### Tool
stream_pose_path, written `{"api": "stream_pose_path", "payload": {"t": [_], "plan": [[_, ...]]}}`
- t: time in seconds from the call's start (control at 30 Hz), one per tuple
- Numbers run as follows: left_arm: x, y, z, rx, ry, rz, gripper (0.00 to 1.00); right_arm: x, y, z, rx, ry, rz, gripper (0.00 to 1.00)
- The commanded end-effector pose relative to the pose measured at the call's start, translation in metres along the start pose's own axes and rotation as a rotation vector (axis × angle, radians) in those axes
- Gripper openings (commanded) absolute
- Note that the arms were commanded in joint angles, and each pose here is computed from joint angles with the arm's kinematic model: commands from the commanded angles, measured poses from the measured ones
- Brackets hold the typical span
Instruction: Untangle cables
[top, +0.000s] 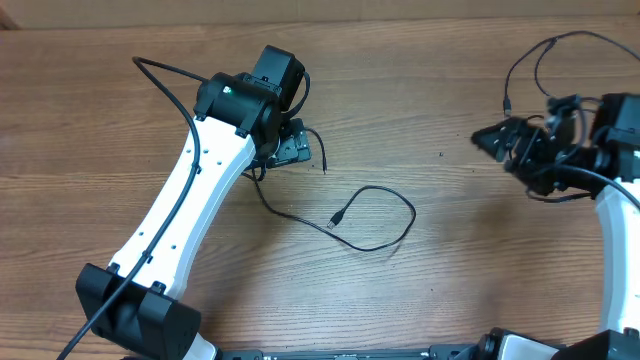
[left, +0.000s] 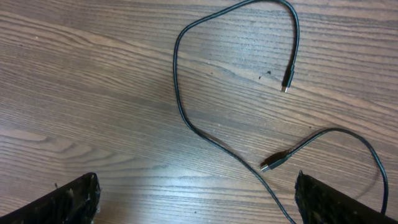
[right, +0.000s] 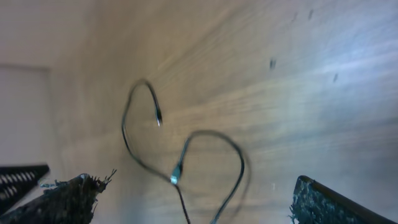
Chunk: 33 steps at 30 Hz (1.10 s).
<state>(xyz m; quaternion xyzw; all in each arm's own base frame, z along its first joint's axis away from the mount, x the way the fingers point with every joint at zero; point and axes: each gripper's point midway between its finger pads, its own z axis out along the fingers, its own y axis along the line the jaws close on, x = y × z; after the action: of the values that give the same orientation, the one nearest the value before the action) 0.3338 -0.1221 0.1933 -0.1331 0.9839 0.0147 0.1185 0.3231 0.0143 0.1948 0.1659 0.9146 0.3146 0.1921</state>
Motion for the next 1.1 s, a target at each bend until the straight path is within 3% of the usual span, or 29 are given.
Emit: {"api": "stream_pose_path", "payload": {"t": [0.0,0.4,0.53,1.07], "plan": [[-0.001,0.0,0.002,0.0,0.007,0.009,1.0,0.02,0.004,0.014,0.046,0.062,-0.05,1.0],[-0.001,0.0,0.002,0.0,0.007,0.009,1.0,0.127,0.014,0.073,0.082,0.382,-0.193,1.0],[-0.001,0.0,0.002,0.0,0.007,0.009,1.0,0.158,0.012,0.086,0.063,0.465,-0.324,1.0],[-0.001,0.0,0.002,0.0,0.007,0.01,1.0,0.203,0.043,0.109,-0.033,0.534,-0.683,1.0]]}}
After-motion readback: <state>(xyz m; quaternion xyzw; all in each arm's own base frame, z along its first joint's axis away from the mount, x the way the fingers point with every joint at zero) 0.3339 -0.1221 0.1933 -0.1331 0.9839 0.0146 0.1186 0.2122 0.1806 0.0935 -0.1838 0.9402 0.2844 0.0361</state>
